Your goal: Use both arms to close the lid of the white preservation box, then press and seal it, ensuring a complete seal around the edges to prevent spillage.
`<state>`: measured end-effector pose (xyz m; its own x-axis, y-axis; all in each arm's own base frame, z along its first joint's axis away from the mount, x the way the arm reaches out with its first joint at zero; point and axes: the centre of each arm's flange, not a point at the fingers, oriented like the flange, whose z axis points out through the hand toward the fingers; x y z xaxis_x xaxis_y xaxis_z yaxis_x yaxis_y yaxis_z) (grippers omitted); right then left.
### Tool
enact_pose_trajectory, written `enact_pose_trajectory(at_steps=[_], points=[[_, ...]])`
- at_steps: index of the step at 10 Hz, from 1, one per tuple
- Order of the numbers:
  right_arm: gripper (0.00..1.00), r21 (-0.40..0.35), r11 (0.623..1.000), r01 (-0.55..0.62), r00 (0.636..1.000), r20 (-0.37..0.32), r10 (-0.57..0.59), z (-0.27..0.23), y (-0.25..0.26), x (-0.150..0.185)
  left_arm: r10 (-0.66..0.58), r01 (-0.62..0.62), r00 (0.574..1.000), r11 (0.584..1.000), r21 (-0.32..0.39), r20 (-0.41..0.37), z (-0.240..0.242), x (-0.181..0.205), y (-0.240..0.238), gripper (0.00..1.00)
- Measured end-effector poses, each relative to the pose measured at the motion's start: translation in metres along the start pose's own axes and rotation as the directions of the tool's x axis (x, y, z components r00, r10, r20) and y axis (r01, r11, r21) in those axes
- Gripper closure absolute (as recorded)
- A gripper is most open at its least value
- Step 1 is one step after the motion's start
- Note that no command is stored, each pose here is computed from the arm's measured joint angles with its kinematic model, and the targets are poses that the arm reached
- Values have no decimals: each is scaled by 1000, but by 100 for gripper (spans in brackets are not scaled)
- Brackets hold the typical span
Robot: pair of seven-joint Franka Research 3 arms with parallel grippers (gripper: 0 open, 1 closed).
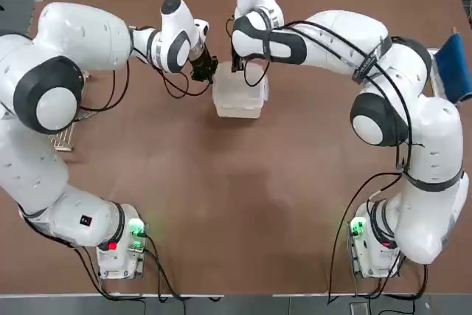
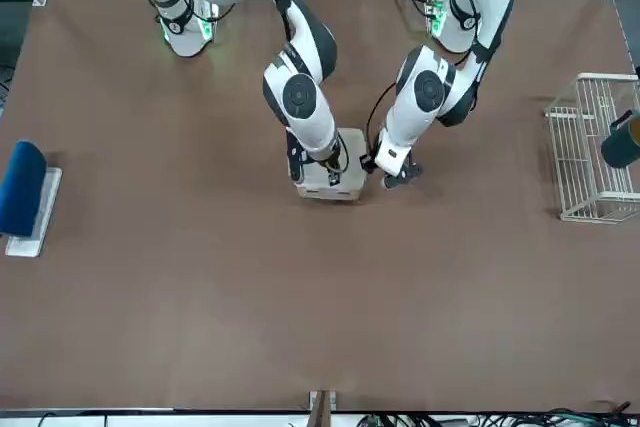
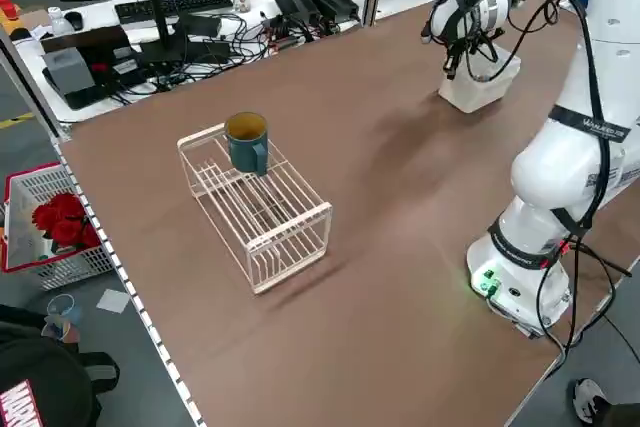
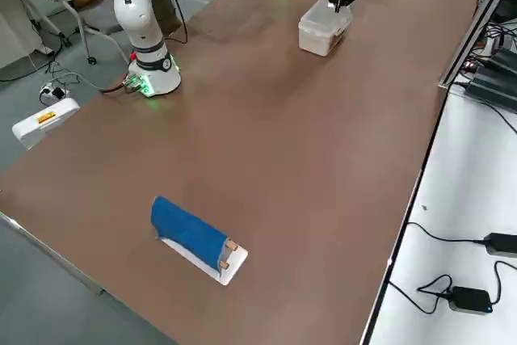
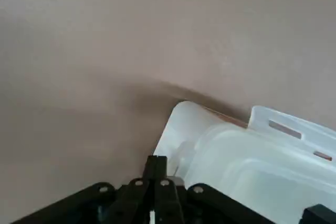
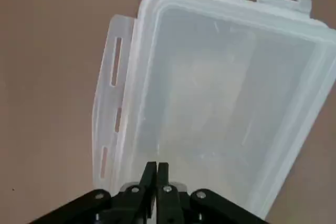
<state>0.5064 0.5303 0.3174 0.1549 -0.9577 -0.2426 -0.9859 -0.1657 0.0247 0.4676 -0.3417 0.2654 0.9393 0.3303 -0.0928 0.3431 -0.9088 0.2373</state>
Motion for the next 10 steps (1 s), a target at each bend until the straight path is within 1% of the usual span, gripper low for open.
enact_pose_trajectory(at_steps=[10], points=[[93, -1, 1000, -2, 1000, -1, 2, 0, -1, 1, -21, 21, 1000, 1000, -1, -2, 0, 0, 1, 99]])
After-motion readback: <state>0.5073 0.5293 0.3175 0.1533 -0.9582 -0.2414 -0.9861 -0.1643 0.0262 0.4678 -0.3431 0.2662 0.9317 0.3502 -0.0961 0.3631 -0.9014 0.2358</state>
